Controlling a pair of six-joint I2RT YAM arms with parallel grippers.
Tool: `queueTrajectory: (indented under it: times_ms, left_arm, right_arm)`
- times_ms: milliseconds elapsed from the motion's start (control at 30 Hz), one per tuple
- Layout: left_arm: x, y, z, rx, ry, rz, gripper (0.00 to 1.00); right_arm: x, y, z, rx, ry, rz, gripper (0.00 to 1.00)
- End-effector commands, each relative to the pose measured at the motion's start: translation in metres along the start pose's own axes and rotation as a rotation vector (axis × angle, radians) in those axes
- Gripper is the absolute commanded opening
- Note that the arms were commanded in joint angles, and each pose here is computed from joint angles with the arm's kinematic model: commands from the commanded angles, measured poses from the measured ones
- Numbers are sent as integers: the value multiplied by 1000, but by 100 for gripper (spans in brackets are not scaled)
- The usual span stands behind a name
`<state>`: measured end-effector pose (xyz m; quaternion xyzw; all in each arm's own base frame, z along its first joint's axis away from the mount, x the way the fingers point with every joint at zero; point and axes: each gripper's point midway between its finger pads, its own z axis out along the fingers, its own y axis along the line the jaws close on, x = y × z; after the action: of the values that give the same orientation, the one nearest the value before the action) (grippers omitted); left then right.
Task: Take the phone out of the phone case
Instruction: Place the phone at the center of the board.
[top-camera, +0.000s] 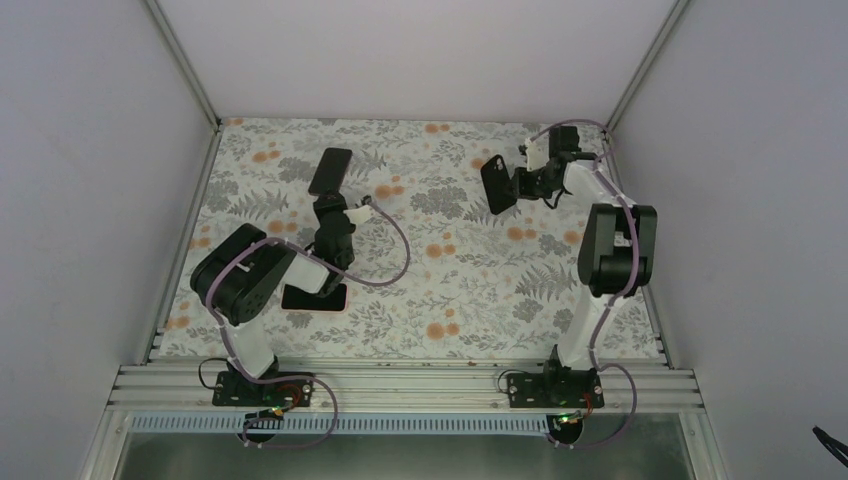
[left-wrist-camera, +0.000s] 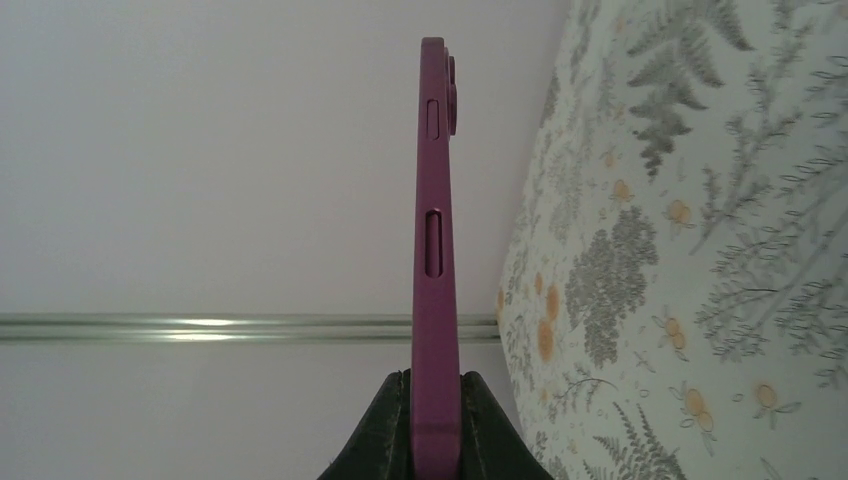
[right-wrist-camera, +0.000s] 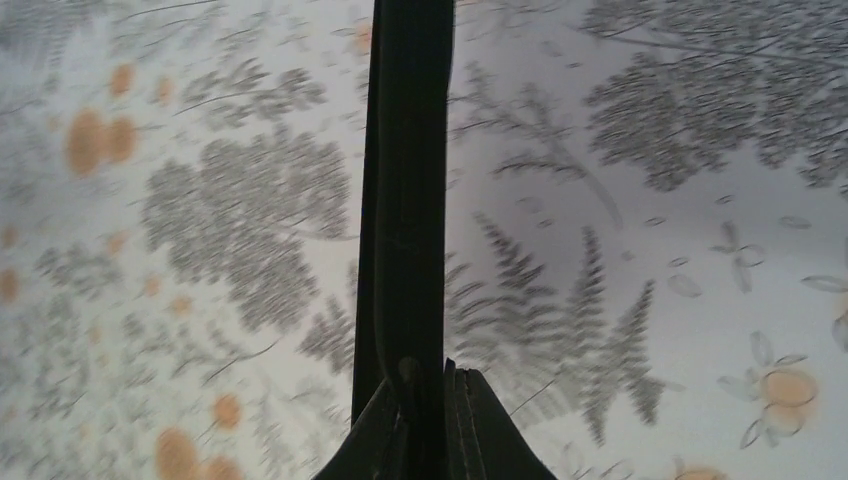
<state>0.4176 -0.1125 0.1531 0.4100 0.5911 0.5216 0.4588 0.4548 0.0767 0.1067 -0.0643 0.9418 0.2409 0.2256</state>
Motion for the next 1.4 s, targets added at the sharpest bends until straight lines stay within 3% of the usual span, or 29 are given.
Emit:
queueTrajectory:
  times_ms: [0,267,400,567,767,967,1133,1267,1300,1333,1367]
  left_arm:
    - [-3,-12,-2,14,-33,-14,2]
    - [0,-50,-5,81,-36,84,2]
    - [-2,-63,-7,111,-51,122,3]
    - [-6,-85,-10,198,-70,171,7]
    - [-6,-107,-16,291,-78,245,13]
    - [-18,-127,-34,467,-143,230,40]
    - [-34,-142,-63,679,-224,222,54]
    - [-46,-146,-93,899,-283,188,77]
    - [-49,-144,-99,939,-287,173,91]
    - [-52,-141,-104,987,-278,158,98]
    - [-56,-139,-111,1044,-273,139,100]
  right_arm:
    - [-11,-45,10,145,23,82,4]
    - [-11,-69,18,200,66,109,4]
    - [-9,-71,18,214,84,94,17]
    - [-3,-80,18,256,142,95,18]
    - [8,-99,15,326,200,88,33]
    - [4,-111,-5,417,179,35,57]
    - [-13,-111,-34,502,129,-16,65]
    - [-33,-96,-64,513,72,-58,73]
    - [-38,-91,-72,513,56,-73,76]
    - [-47,-83,-84,509,27,-90,80]
    - [-52,-76,-93,508,1,-111,84]
